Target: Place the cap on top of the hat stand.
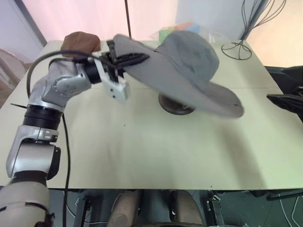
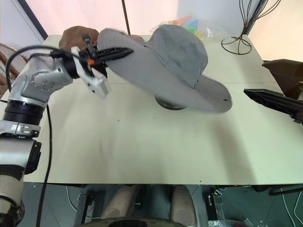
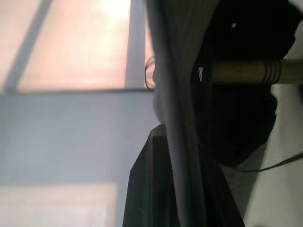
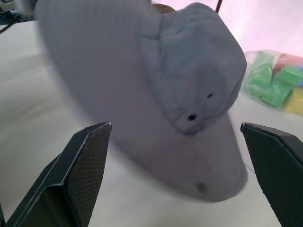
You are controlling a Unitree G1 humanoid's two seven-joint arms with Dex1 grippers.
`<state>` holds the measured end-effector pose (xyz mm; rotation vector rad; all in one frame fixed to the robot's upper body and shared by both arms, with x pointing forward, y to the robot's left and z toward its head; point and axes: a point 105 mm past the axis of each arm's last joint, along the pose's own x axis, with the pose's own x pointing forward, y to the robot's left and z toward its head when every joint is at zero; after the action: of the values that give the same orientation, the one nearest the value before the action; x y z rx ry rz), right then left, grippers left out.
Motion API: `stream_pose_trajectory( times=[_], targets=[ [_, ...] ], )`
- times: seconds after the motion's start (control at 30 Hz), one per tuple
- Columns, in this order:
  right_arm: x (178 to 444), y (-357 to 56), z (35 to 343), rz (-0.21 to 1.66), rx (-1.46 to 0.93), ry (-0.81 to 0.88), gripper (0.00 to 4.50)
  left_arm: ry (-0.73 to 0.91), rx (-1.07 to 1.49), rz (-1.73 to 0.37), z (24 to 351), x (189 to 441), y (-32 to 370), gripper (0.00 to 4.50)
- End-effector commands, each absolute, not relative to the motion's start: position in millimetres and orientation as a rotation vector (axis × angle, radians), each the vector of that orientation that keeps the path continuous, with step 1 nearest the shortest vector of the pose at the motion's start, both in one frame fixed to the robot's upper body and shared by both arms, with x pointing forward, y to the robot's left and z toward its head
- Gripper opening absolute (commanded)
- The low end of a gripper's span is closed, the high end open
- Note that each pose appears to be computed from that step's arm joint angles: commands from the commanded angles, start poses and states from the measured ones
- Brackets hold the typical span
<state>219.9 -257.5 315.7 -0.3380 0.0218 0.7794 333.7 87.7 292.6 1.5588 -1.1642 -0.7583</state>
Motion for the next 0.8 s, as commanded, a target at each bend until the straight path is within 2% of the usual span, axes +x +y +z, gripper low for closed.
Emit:
stream_pose_trajectory(
  times=[0.03,0.17,0.37,0.67,0.8],
  targets=[
    [217,-261,325,0.743,-0.362,-0.027,4.50,-1.272,1.617,-0.783,286,326,83,0.02],
    [220,-264,320,0.730,-0.363,-0.018,4.50,-1.199,1.626,-0.827,258,336,89,0.02],
    [222,-265,314,0.730,-0.368,0.008,4.50,-1.003,1.358,-0.715,249,361,104,0.02],
    [225,-273,312,0.717,-0.368,0.047,4.50,-1.016,1.380,-0.818,224,345,99,0.02],
    [227,-274,313,0.719,-0.372,0.047,4.50,-0.986,1.394,-0.827,212,345,102,0.02]
  ],
)
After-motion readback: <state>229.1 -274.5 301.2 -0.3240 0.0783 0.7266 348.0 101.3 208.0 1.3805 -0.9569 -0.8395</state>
